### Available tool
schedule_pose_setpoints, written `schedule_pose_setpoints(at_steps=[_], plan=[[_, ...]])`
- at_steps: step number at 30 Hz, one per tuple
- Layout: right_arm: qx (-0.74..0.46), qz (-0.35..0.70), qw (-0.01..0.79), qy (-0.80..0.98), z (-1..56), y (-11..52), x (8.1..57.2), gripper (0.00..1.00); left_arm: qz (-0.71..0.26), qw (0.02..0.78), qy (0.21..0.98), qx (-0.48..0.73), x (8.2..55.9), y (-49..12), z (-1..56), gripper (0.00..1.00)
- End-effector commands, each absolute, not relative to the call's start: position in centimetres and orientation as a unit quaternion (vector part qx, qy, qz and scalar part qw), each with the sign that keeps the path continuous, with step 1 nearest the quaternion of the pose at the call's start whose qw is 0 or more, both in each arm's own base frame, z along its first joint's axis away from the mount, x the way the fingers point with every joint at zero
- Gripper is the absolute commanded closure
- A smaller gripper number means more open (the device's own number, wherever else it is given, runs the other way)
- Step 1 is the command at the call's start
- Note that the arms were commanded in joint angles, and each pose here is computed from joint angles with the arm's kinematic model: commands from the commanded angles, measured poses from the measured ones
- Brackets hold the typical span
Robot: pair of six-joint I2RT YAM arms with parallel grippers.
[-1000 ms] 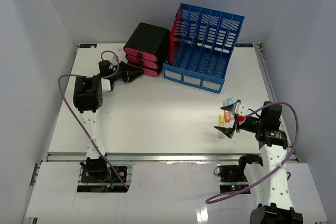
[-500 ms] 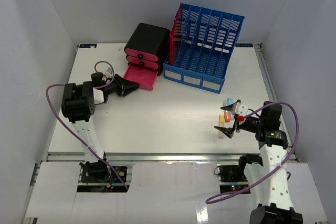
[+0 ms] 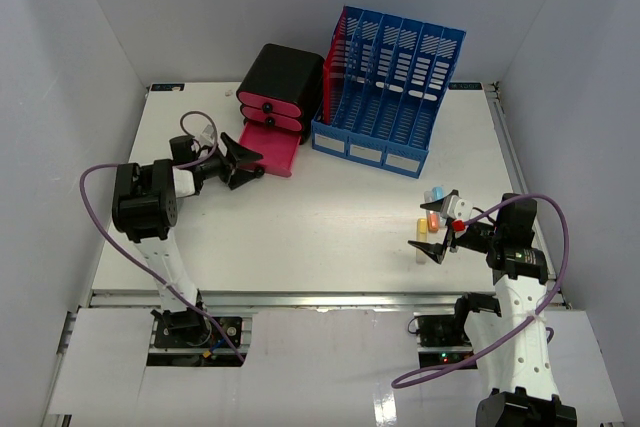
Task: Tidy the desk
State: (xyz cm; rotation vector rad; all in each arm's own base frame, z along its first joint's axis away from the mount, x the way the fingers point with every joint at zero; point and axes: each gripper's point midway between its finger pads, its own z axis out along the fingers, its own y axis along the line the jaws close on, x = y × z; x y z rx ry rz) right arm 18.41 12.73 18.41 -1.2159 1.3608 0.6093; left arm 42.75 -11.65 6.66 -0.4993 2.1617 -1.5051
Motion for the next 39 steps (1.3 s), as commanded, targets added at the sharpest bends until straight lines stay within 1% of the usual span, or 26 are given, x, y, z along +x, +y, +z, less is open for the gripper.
schedule_pose_setpoints(at_steps=[1, 3, 6, 11, 15, 17, 20, 23, 24, 26, 28, 30, 32, 39], plan=[[-0.517, 0.256, 0.572, 0.583, 18.5, 12.6, 18.5, 0.1, -0.538, 0.266, 0.789, -0.133, 42.5, -11.3, 9.9, 0.02], [-0.513, 0.255, 0.569, 0.59, 18.4, 12.4, 18.7, 0.1, -0.533, 0.279, 0.79, -0.118, 42.1, -11.1, 10.8, 0.02], [-0.486, 0.251, 0.557, 0.626, 18.5, 11.8, 19.6, 0.12, -0.513, 0.294, 0.8, -0.102, 40.3, -10.5, 11.8, 0.02], [-0.427, 0.18, 0.532, 0.708, 19.0, 8.7, 22.7, 0.14, -0.458, 0.344, 0.816, -0.079, 37.0, -9.0, 13.9, 0.02], [-0.354, 0.127, 0.499, 0.781, 18.3, 5.6, 25.0, 0.14, -0.393, 0.398, 0.826, -0.074, 35.3, -7.0, 16.5, 0.02], [-0.309, 0.1, 0.471, 0.82, 16.8, 3.8, 26.0, 0.13, -0.366, 0.412, 0.83, -0.086, 34.6, -6.1, 16.9, 0.02], [-0.251, 0.063, 0.441, 0.859, 14.7, 1.7, 27.2, 0.12, -0.321, 0.455, 0.824, -0.108, 33.5, -4.6, 18.6, 0.02], [-0.224, 0.033, 0.418, 0.88, 13.4, 0.3, 28.0, 0.11, -0.268, 0.46, 0.831, -0.161, 32.7, -2.7, 17.5, 0.02], [-0.22, 0.03, 0.409, 0.885, 13.0, 0.1, 28.2, 0.12, -0.263, 0.459, 0.832, -0.167, 32.4, -2.6, 17.4, 0.02], [-0.213, 0.025, 0.389, 0.896, 12.2, -0.3, 28.6, 0.14, -0.259, 0.459, 0.833, -0.169, 31.9, -2.6, 17.2, 0.02], [-0.213, 0.021, 0.373, 0.903, 11.3, -0.3, 29.3, 0.25, -0.258, 0.456, 0.835, -0.166, 31.5, -2.7, 16.9, 0.02], [-0.216, 0.02, 0.356, 0.909, 10.1, 0.0, 30.1, 0.31, -0.257, 0.458, 0.836, -0.157, 30.9, -2.9, 16.7, 0.02], [-0.216, 0.014, 0.344, 0.914, 9.3, 0.0, 30.7, 0.34, -0.249, 0.47, 0.834, -0.15, 30.6, -2.7, 16.9, 0.02], [-0.198, 0.019, 0.316, 0.928, 7.1, 0.6, 33.5, 0.36, -0.244, 0.498, 0.822, -0.13, 30.1, -2.8, 18.5, 0.02]])
